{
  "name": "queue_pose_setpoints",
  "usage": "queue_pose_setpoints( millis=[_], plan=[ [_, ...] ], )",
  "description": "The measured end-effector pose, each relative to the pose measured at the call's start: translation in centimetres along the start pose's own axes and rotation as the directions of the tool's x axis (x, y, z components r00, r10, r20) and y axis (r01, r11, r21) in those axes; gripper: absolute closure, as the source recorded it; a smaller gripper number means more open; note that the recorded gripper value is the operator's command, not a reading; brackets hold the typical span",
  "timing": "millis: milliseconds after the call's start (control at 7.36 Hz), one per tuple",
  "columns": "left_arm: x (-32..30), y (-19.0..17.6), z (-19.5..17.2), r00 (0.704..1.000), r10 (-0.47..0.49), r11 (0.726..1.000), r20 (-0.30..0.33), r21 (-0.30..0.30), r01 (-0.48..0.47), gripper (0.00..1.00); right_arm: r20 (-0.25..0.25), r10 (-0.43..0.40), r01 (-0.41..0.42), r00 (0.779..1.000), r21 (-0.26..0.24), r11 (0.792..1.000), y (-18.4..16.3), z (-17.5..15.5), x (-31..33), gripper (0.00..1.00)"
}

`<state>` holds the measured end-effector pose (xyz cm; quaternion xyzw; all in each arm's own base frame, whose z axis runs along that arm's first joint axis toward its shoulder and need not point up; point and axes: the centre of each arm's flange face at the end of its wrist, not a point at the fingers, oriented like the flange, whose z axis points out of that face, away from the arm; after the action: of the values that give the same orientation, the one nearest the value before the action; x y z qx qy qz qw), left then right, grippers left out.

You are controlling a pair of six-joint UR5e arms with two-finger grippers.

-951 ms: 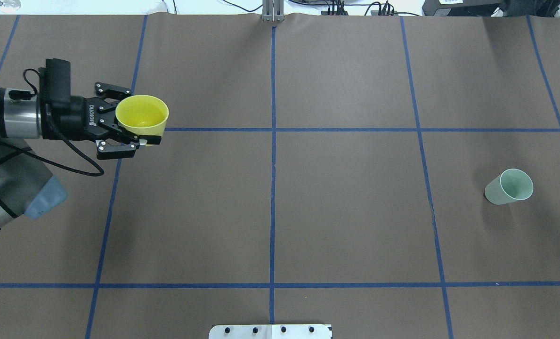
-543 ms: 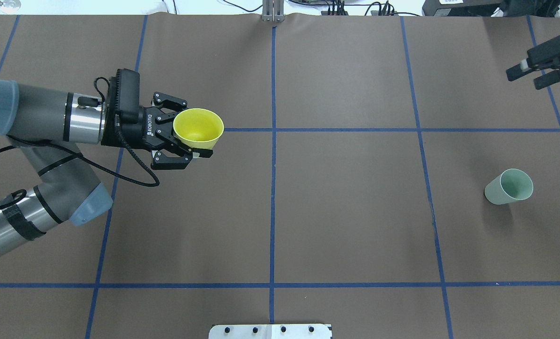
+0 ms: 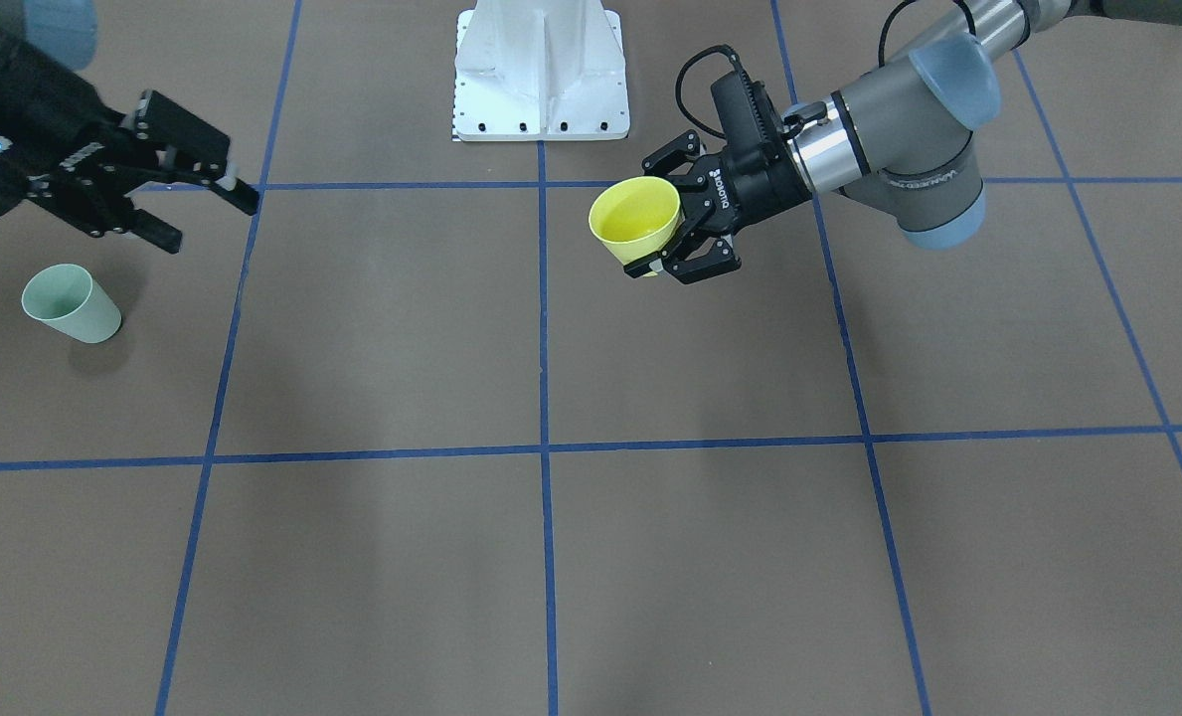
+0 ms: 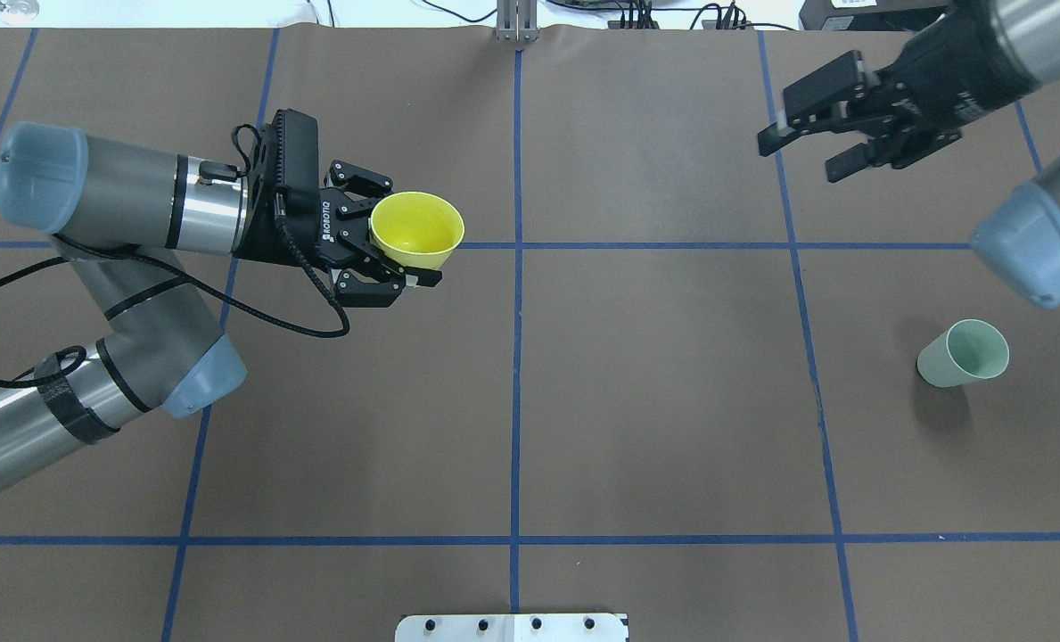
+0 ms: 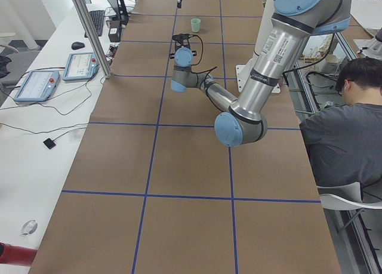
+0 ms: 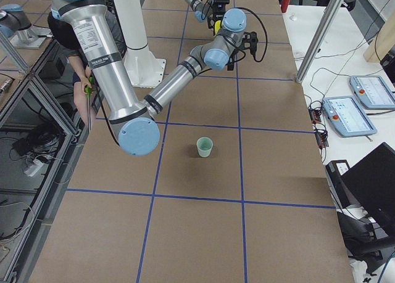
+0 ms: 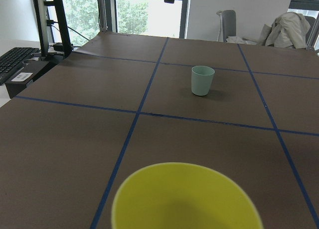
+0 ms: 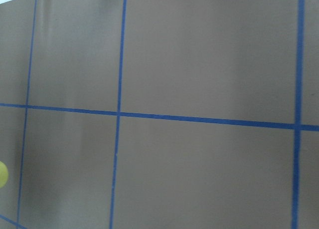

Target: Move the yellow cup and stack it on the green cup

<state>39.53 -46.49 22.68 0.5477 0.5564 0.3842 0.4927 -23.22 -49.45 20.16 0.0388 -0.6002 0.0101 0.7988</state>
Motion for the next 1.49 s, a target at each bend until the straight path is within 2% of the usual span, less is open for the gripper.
queue_pose_setpoints(
  millis=[408,951,1494],
  plan=[
    [0.3,-0.3,0.4,1.000,-0.002,1.000,-0.005,-0.001,0.002,1.00,0.011,0.018,-0.018,1.000,-0.011,1.000,3.7,7.2,-8.9,0.00],
    [0.7,-0.3,0.7,1.000,0.000,1.000,-0.012,0.004,0.000,1.00,-0.044,0.046,-0.050,0.998,-0.078,0.996,4.4,11.0,-16.6,0.00],
    [1.4,-0.4,0.7,1.000,0.012,1.000,-0.026,0.020,-0.012,1.00,-0.057,0.071,-0.075,0.996,-0.084,0.994,3.1,13.0,-19.4,0.02]
  ],
)
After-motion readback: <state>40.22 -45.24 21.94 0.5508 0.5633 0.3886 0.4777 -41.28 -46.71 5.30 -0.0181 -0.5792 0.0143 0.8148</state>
